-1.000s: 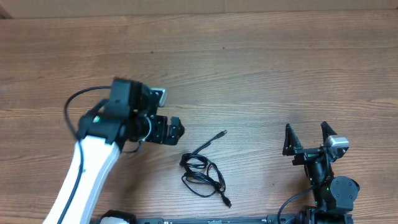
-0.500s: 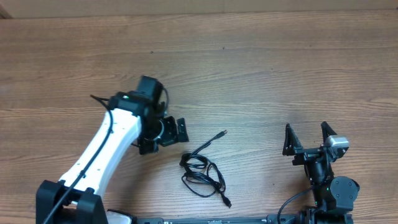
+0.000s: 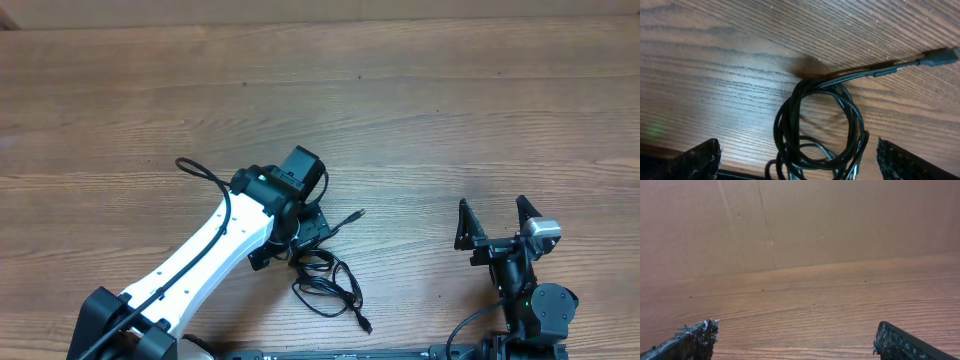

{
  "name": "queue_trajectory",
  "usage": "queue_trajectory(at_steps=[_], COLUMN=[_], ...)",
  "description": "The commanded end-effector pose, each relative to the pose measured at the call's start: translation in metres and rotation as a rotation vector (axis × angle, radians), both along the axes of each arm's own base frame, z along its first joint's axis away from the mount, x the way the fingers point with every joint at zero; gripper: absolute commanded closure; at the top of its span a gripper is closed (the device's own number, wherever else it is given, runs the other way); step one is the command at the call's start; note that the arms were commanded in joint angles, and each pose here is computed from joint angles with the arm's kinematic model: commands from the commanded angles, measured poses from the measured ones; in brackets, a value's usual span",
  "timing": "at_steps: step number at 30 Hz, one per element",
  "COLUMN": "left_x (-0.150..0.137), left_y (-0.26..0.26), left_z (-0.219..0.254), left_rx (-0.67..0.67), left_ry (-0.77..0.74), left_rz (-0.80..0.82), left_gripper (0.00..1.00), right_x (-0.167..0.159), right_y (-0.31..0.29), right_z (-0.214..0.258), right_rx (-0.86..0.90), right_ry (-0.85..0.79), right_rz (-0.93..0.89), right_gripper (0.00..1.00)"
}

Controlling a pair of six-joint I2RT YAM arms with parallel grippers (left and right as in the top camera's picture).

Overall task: Untangle cables
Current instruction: 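Move the left gripper over the black cable bundle and lower it, then close the left gripper on the cable bundle and lift it up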

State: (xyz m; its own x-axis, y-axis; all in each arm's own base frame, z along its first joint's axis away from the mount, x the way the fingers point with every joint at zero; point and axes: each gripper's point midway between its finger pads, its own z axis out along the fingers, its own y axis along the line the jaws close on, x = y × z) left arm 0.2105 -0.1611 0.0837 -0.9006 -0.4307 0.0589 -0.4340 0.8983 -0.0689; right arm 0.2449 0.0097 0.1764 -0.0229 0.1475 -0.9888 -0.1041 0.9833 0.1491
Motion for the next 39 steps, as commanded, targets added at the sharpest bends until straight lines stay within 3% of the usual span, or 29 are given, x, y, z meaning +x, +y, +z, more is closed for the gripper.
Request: queue_trajectory(at_steps=[1,14,26,34,36,37,39], left_x=[-0.002,-0.010,-0.022,-0.019,-0.016,-0.015,-0.012], left_y=[0.002,0.003,-0.020,-0.022,-0.020,-0.020,-0.019], left_z=[-0.007,-0.024,-0.046,-0.046,-0.046,-0.046,-0.046], left_rx=[0.029,0.033,-0.047,-0.038,-0.030,-0.025,-0.023], left_ry=[-0.014,0.001,0.001,-0.027,-0.043,-0.049,-0.060], left_rz=[0.093,0.081,0.057,0.045,0.045,0.045,0.044], left_gripper=[0.00,0.01,0.00,0.48,0.83,0.96,0.96], right_x=[0.000,0.000,0.000,0.000,0.000,0.000,0.000], right_y=[-0.001,-0.001,-0.001,-0.001,-0.001,-0.001,-0.001], right_z=[-0.002,-0.002,-0.002,-0.002,-0.002,-0.002,-0.002], right_rx=[0.000,0.000,0.000,0.000,0.000,0.000,0.000], right_ry=[-0.002,-0.002,-0.002,-0.002,-0.002,-0.002,-0.002], right_rz=[-0.007,-0.007,-0.007,-0.007,-0.007,-0.007,-0.007], right_gripper=[0.00,0.00,0.00,0.00,0.00,0.00,0.00])
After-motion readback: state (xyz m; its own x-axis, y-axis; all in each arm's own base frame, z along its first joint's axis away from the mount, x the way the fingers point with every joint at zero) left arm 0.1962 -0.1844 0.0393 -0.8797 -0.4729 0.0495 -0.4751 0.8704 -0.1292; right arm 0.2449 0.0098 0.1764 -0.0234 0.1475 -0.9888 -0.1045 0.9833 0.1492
